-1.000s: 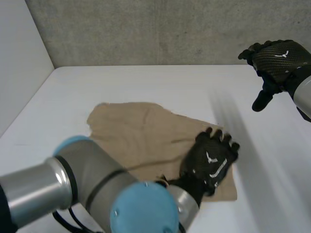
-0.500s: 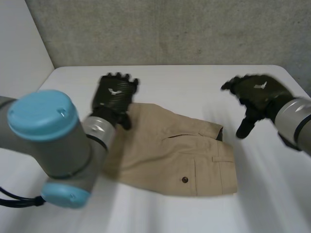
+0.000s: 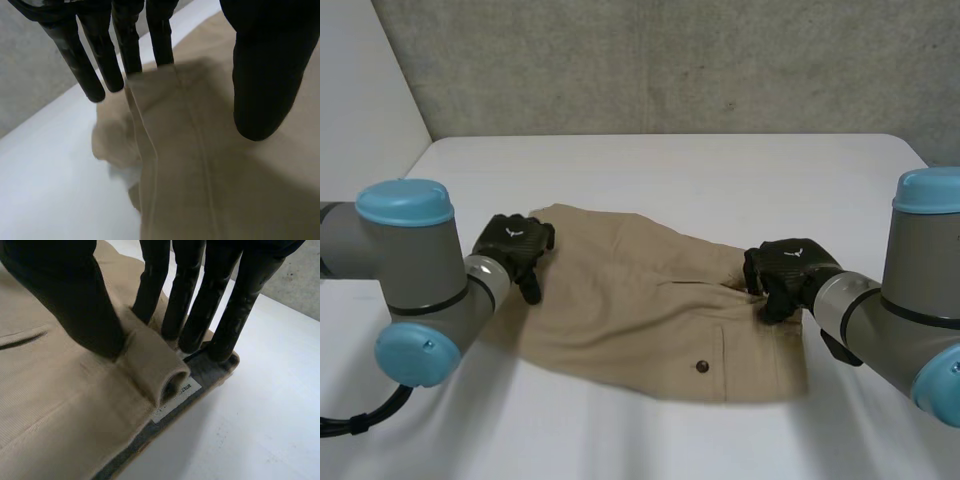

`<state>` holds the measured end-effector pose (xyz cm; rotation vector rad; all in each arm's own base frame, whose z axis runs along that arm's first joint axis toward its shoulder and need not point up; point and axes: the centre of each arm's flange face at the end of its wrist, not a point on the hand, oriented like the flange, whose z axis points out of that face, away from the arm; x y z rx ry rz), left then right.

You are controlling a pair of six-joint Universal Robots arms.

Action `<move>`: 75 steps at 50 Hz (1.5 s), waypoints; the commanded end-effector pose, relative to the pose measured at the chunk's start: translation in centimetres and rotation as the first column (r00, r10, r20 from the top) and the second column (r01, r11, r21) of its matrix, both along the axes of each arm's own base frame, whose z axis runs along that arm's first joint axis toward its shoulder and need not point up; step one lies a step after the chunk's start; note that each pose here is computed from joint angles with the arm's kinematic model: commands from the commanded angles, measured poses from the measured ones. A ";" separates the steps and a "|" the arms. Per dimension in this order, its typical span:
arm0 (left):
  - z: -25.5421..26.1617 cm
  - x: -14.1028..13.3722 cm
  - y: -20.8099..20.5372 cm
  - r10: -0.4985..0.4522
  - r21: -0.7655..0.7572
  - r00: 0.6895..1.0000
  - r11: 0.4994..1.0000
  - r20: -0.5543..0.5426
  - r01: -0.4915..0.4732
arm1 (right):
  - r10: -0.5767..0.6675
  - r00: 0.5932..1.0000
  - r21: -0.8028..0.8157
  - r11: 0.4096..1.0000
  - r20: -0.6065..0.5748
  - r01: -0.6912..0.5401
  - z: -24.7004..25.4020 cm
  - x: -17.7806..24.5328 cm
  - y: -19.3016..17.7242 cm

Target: Fold the shorts.

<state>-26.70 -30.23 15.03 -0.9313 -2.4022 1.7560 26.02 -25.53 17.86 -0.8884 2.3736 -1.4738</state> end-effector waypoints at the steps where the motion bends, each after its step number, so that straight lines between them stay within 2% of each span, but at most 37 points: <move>1: 0.2 -0.2 -0.3 0.000 0.007 1.000 1.000 0.004 0.000 | 0.006 1.000 -0.040 0.999 0.001 -0.006 0.6 0.1 -0.4; 6: 2.1 -0.6 -1.4 0.003 -0.068 1.000 0.998 -0.026 -0.005 | 0.035 0.999 -0.178 0.984 0.024 -0.030 3.0 1.1 -2.0; 9: 5.2 -1.4 -3.3 0.002 -0.201 0.997 0.979 -0.083 -0.019 | 0.048 0.999 -0.285 0.958 0.020 -0.040 4.9 1.7 -3.2; 11: 8.3 -1.9 -5.0 -0.001 -0.331 0.990 0.943 -0.140 -0.046 | 0.057 0.998 -0.418 0.907 0.030 -0.039 7.6 2.4 -4.7; 12: 9.5 -2.0 -5.4 0.001 -0.372 0.987 0.926 -0.159 -0.061 | 0.059 0.997 -0.517 0.856 0.054 -0.023 9.9 2.9 -5.8; 15: 15.0 -2.3 -6.7 0.006 -0.548 0.966 0.823 -0.258 -0.151 | 0.058 0.992 -0.666 0.745 0.116 0.035 14.0 3.3 -7.2; 16: 16.5 -2.2 -6.9 0.002 -0.585 0.959 0.792 -0.283 -0.174 | 0.058 0.985 -0.741 0.666 0.164 0.084 16.4 3.4 -7.7; 17: 20.0 -1.9 -6.9 -0.014 -0.668 0.937 0.705 -0.350 -0.239 | 0.056 0.980 -0.777 0.619 0.192 0.116 17.7 3.3 -7.9; 19: 23.0 -1.6 -6.4 -0.044 -0.727 0.914 0.623 -0.403 -0.290 | 0.061 0.967 -0.840 0.511 0.247 0.182 20.5 3.1 -7.9; 20: 24.4 -1.5 -6.0 -0.063 -0.753 0.903 0.577 -0.426 -0.315 | 0.072 0.952 -0.879 0.410 0.297 0.243 23.0 2.6 -7.4; 21: 26.7 -1.2 -5.2 -0.102 -0.789 0.881 0.501 -0.463 -0.356 | 0.083 0.944 -0.892 0.361 0.320 0.270 24.2 2.4 -7.1; 23: 28.6 -1.0 -4.4 -0.141 -0.810 0.861 0.439 -0.488 -0.388 | 0.112 0.926 -0.908 0.266 0.361 0.322 26.4 1.9 -6.2; 24: 29.4 -1.0 -3.7 -0.166 -0.820 0.850 0.406 -0.500 -0.404 | 0.118 0.924 -0.911 0.254 0.364 0.326 26.6 1.9 -6.1; 25: 29.4 -1.0 -3.5 -0.169 -0.820 0.848 0.404 -0.502 -0.405 | 0.118 0.925 -0.911 0.253 0.362 0.324 26.6 1.8 -6.0; 26: 29.0 -1.1 -3.3 -0.169 -0.818 0.848 0.410 -0.503 -0.404 | 0.116 0.926 -0.911 0.261 0.359 0.320 26.4 1.9 -6.0; 27: 27.5 -1.4 -3.1 -0.160 -0.809 0.854 0.444 -0.494 -0.385 | 0.102 0.934 -0.906 0.299 0.343 0.300 25.6 1.9 -6.0; 28: 27.2 -1.5 -3.0 -0.156 -0.806 0.856 0.453 -0.492 -0.381 | 0.093 0.938 -0.901 0.324 0.333 0.288 24.9 1.9 -6.1; 29: 26.6 -1.6 -2.8 -0.151 -0.802 0.860 0.469 -0.487 -0.371 | 0.066 0.951 -0.883 0.397 0.301 0.252 23.0 1.8 -6.4; 32: 23.9 -1.7 -1.9 -0.125 -0.774 0.878 0.540 -0.462 -0.331 | 0.057 0.966 -0.849 0.492 0.252 0.192 20.3 2.0 -6.4; 33: 22.9 -1.8 -1.6 -0.117 -0.763 0.884 0.564 -0.452 -0.316 | 0.058 0.976 -0.816 0.560 0.209 0.142 18.2 2.2 -6.1; 34: 20.7 -1.8 -1.1 -0.095 -0.736 0.896 0.611 -0.433 -0.291 | 0.058 0.980 -0.796 0.593 0.191 0.120 17.1 2.2 -5.9; 36: 18.2 -1.8 -0.6 -0.074 -0.705 0.912 0.660 -0.404 -0.259 | 0.059 0.985 -0.754 0.651 0.160 0.083 15.1 2.2 -5.6; 37: 17.0 -1.9 -0.3 -0.064 -0.686 0.918 0.685 -0.391 -0.244 | 0.058 0.989 -0.709 0.703 0.133 0.054 13.1 2.0 -5.1; 38: 14.5 -1.9 0.6 -0.047 -0.646 0.931 0.733 -0.363 -0.214 | 0.054 0.991 -0.688 0.724 0.123 0.046 12.3 1.9 -4.9; 40: 11.9 -1.8 1.6 -0.035 -0.600 0.944 0.780 -0.328 -0.180 | 0.046 0.994 -0.644 0.764 0.100 0.029 10.7 1.7 -4.5; 42: 8.6 -1.6 3.3 -0.021 -0.534 0.960 0.834 -0.278 -0.137 | 0.039 0.997 -0.559 0.829 0.060 0.002 8.1 1.2 -3.4; 45: 5.8 -1.2 5.0 -0.012 -0.467 0.973 0.878 -0.229 -0.100 | 0.042 0.999 -0.433 0.901 0.000 -0.038 5.4 0.6 -1.8; 50: 2.0 -0.7 9.2 -0.029 -0.305 0.992 0.952 -0.124 -0.010 | 0.059 0.995 -0.280 0.957 -0.082 -0.079 2.5 -0.2 0.4; 53: 1.9 -0.5 11.4 -0.053 -0.233 0.995 0.972 -0.081 0.033 | 0.071 0.990 -0.213 0.972 -0.126 -0.097 1.4 -0.7 1.5; 61: 2.6 1.2 14.2 -0.051 -0.074 0.998 0.996 0.021 0.053 | 0.098 0.966 -0.130 0.983 -0.238 -0.131 0.2 -2.2 3.3; 68: 3.1 2.4 16.1 -0.059 0.030 0.995 0.998 0.078 0.057 | 0.141 0.942 -0.042 0.986 -0.303 -0.161 0.4 -3.3 5.7; 71: 3.3 2.7 16.7 -0.066 0.045 0.994 0.997 0.084 0.062 | 0.131 0.947 -0.055 0.987 -0.295 -0.154 0.8 -3.5 5.8; 75: 3.9 2.4 16.1 -0.058 0.002 0.997 0.998 0.057 0.058 | 0.119 0.972 -0.135 0.980 -0.204 -0.148 0.8 -3.2 5.2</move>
